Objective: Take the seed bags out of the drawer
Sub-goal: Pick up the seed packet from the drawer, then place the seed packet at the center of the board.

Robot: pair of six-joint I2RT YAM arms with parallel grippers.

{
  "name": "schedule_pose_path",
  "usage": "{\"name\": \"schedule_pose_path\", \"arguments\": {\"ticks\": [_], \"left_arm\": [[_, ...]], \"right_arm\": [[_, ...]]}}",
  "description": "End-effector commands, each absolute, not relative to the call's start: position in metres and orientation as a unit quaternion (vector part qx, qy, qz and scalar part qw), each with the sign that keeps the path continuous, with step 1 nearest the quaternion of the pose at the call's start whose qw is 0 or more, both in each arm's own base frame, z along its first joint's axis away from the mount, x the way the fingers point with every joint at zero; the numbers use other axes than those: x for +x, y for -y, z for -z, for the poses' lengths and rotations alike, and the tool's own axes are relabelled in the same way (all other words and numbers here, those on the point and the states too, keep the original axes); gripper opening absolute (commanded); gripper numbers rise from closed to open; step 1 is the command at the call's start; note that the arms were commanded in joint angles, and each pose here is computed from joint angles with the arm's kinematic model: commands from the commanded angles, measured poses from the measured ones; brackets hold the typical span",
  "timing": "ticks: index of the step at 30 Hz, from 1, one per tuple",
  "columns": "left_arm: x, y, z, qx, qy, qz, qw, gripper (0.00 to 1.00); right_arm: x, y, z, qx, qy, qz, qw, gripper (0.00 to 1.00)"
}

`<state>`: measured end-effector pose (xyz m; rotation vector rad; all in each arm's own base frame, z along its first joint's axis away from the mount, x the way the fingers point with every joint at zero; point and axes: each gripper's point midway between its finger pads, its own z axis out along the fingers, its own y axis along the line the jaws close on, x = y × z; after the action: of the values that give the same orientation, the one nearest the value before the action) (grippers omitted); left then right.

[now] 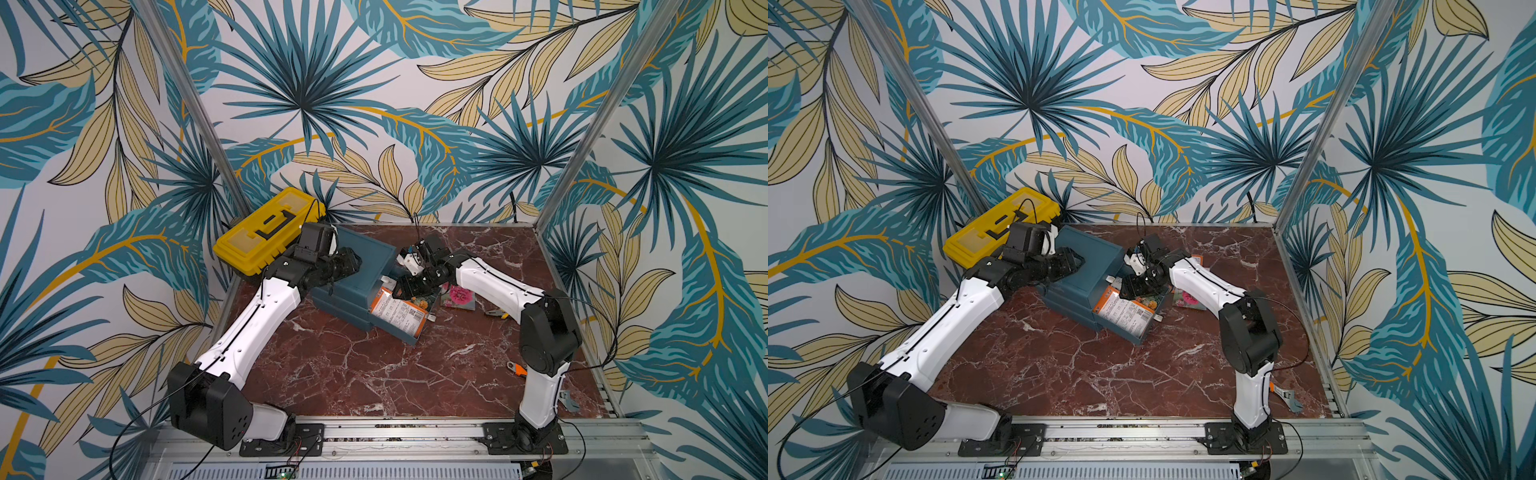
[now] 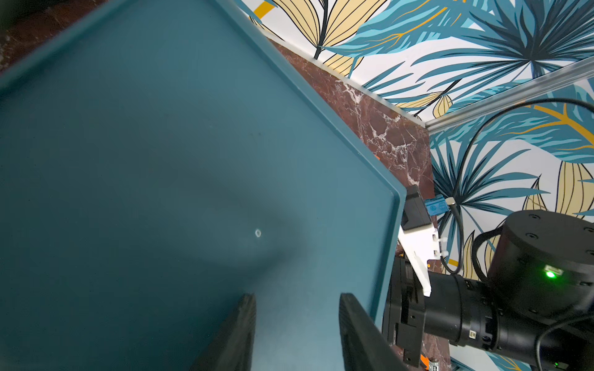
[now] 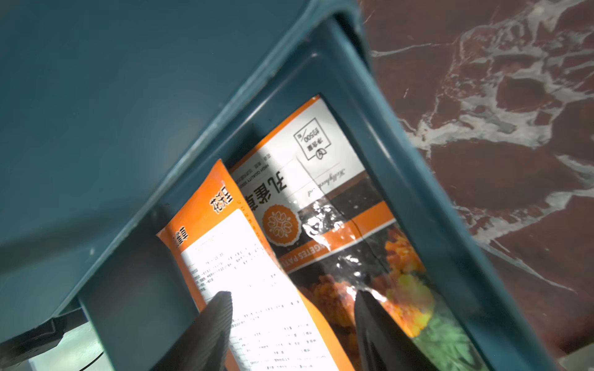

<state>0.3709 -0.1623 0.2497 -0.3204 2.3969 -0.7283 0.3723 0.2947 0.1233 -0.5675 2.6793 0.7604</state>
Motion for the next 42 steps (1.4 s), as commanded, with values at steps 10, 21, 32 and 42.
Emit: {"name": "schedule_pose_path", "arguments": {"ticks": [10,21,32,42], "left_arm": [[0.323,0.144,-0.17,-0.154,-0.957,0.195,0.148,0.47],[0.324,0.145,-0.17,-0.154,-0.958,0.195,0.146,0.47],[0.322,0.143,-0.17,-0.155,-0.957,0.194,0.148,0.47],[0.32,0.144,-0.169,-0.155,-0.957,0.197,0.147,0.47]], "right_arm": [[0.344,-0.31,-0.103,-0.216,-0.92,-0.319,0.075,0.49],[0.331,-0.315,-0.108,-0.195,-0.915,-0.347,0.063,0.06],[0.366,-0.268,-0.17,-0.09,-0.933,-0.311,0.16,0.0],[0.402,-0.162,-0.223,0.032,-0.924,-0.298,0.236,0.0]]}}
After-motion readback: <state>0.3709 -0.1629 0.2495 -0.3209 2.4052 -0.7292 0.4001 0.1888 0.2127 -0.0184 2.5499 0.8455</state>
